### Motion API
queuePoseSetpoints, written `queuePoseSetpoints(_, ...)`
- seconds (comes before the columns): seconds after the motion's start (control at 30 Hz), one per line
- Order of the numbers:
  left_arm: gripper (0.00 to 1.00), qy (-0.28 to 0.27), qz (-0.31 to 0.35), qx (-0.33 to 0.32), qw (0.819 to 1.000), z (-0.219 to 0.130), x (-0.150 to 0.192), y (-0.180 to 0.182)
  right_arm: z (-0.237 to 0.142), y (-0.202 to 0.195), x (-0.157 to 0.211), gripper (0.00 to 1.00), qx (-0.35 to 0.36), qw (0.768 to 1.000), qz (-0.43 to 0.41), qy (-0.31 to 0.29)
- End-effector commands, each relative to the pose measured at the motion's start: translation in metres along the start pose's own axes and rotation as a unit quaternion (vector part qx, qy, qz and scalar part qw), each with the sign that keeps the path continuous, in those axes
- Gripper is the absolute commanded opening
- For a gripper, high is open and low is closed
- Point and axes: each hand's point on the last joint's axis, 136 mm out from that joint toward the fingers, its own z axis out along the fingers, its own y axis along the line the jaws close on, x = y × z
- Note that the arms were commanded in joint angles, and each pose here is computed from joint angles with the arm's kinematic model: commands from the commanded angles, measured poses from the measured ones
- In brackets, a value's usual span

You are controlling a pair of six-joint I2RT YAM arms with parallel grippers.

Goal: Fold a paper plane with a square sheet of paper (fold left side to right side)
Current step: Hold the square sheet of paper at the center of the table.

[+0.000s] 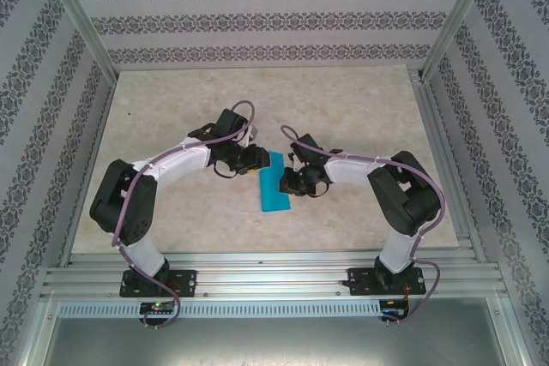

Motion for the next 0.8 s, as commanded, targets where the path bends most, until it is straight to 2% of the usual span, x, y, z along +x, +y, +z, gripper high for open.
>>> queuePoseSetpoints(0.0,0.38,0.018,0.002,0.043,0.999,0.017,0.005,-0.012,0.01,-0.012,0.01,0.16,0.034,0.999,-0.005,0.016)
queuePoseSetpoints(0.17,0.33,0.032,-0.005,0.035,0.999,0.033,0.009,-0.002,0.012,-0.012,0.01,0.16,0.036,0.999,-0.006,0.019)
queuePoseSetpoints(0.37,0.3,0.046,-0.012,-0.036,0.998,0.047,0.018,0.038,0.011,-0.013,0.01,0.16,0.044,0.999,-0.008,0.021)
queuePoseSetpoints(0.77,0.29,0.062,-0.011,-0.094,0.994,0.058,0.027,0.071,0.012,-0.021,0.015,0.16,0.064,0.997,-0.01,0.032)
